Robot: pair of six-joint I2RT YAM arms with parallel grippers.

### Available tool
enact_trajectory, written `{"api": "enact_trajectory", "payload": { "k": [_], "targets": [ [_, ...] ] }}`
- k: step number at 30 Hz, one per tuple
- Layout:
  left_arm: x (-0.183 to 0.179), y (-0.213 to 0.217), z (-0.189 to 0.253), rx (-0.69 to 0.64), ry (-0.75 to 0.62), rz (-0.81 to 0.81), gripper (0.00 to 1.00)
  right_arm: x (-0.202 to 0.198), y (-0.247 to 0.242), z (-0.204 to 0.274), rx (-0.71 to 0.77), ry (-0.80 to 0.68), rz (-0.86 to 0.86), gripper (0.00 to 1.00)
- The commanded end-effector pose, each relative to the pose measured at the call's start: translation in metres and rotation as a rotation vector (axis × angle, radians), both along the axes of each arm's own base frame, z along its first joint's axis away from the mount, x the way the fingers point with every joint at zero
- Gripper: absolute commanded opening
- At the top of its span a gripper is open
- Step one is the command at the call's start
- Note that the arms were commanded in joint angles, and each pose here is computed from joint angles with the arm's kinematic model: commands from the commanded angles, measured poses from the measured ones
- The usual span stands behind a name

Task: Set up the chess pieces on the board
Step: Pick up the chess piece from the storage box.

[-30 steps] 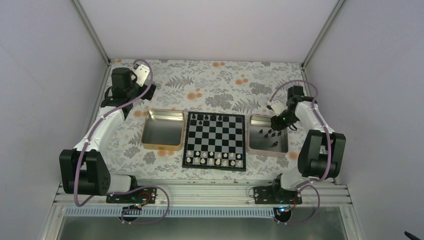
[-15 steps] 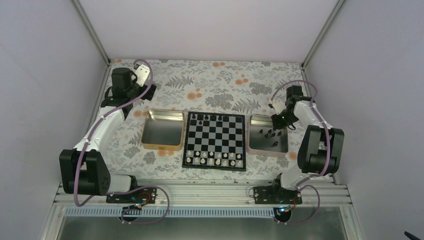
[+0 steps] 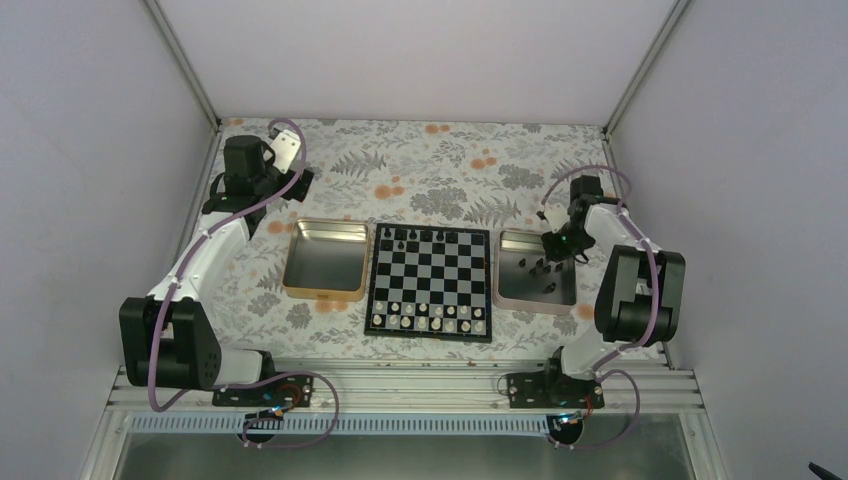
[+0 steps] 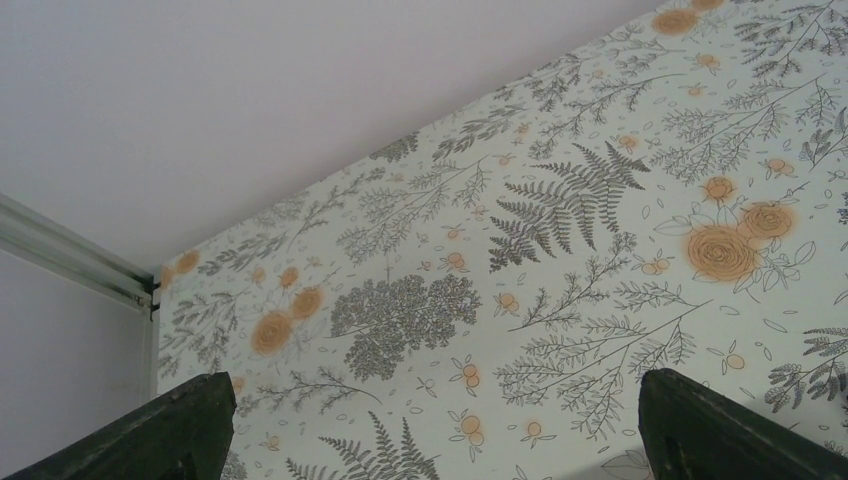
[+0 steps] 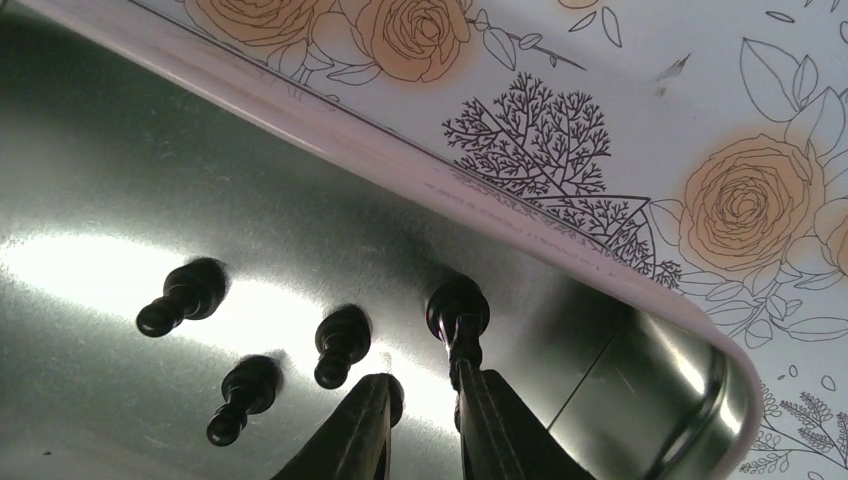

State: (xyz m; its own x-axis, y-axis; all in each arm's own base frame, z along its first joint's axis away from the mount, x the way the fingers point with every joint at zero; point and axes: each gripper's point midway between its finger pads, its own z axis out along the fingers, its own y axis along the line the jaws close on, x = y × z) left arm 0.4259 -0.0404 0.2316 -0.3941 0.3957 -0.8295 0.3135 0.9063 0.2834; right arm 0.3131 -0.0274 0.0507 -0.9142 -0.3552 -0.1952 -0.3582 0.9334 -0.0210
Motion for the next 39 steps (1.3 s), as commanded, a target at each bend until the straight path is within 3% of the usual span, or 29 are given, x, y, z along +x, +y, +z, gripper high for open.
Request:
{"api": "enact_trajectory", "payload": {
  "k": [1,7,13,25,39],
  "targets": [
    [0.0,-0.004,0.004,-0.005,-0.012,-0.019,1.0,0.007,-0.008,-0.004,-0.02,-0.017,-0.031,0.21],
    [-0.001,-0.004,0.004,-0.004,-0.012,-0.017,1.0,0.013,-0.013,-0.002,-0.043,-0.03,-0.038,0.22],
    [0.0,-0.004,0.003,-0.003,-0.01,-0.018,1.0,0.013,0.0,0.012,0.026,-0.048,-0.015,0.22],
    [0.003,-0.005,-0.001,-0.006,-0.002,-0.026,1.0,0.012,-0.014,0.016,-0.024,-0.051,-0.065,0.21],
    [0.004,-0.005,-0.003,-0.004,0.004,-0.025,1.0,0.025,-0.016,0.0,-0.017,-0.072,-0.079,0.21]
  ]
}}
